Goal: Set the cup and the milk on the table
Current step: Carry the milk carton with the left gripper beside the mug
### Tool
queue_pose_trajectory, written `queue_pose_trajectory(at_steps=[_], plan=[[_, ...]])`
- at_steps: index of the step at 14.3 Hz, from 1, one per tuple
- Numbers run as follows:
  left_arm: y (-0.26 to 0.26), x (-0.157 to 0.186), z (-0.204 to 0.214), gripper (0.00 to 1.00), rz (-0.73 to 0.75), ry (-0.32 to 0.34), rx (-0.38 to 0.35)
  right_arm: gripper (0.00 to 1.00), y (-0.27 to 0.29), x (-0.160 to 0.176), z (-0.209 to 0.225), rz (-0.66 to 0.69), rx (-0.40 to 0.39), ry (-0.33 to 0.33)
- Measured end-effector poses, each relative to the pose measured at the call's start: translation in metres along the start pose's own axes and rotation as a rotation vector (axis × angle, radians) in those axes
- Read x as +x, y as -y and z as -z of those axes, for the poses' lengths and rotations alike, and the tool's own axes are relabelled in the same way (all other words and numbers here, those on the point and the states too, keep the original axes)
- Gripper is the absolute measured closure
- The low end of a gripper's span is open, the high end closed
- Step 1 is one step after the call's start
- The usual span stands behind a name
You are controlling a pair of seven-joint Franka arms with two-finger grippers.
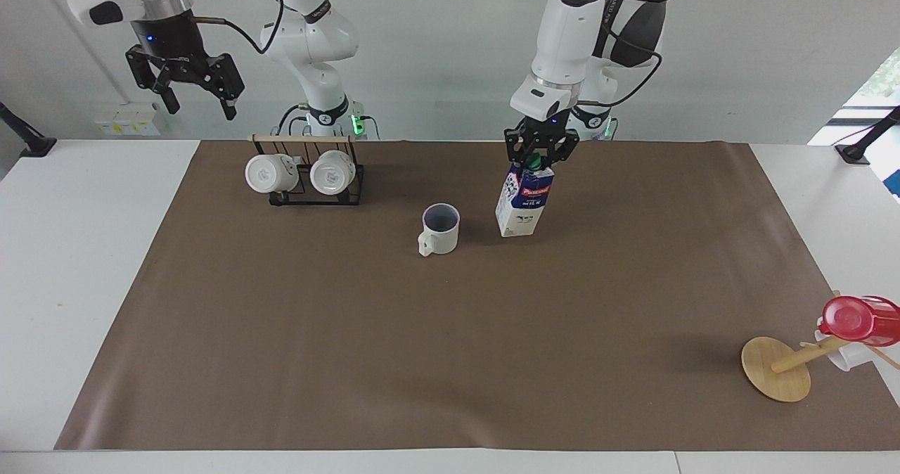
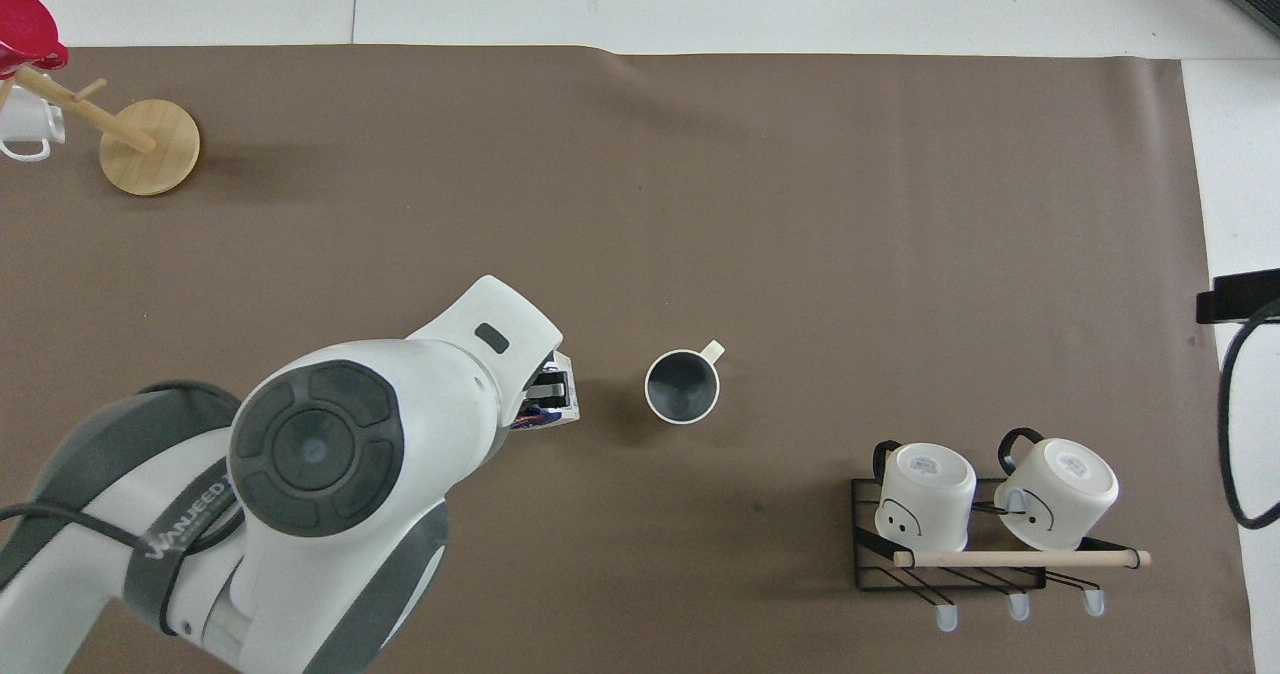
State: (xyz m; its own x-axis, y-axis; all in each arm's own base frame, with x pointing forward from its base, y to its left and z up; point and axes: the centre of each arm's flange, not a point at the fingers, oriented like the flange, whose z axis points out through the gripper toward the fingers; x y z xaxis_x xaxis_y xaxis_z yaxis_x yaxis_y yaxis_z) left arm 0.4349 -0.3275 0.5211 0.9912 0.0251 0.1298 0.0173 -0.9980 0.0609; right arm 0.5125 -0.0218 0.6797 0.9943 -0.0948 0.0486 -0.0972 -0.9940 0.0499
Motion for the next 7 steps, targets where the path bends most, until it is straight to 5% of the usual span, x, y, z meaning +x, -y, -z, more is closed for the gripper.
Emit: queue_pose_trajectory(at_steps=[7], plan=[[-0.048,-0.018,-0.033,0.48,0.007,-0.056,0.053,0.0,0.006,0.02,-0.025,0.003,0.003,0.015]])
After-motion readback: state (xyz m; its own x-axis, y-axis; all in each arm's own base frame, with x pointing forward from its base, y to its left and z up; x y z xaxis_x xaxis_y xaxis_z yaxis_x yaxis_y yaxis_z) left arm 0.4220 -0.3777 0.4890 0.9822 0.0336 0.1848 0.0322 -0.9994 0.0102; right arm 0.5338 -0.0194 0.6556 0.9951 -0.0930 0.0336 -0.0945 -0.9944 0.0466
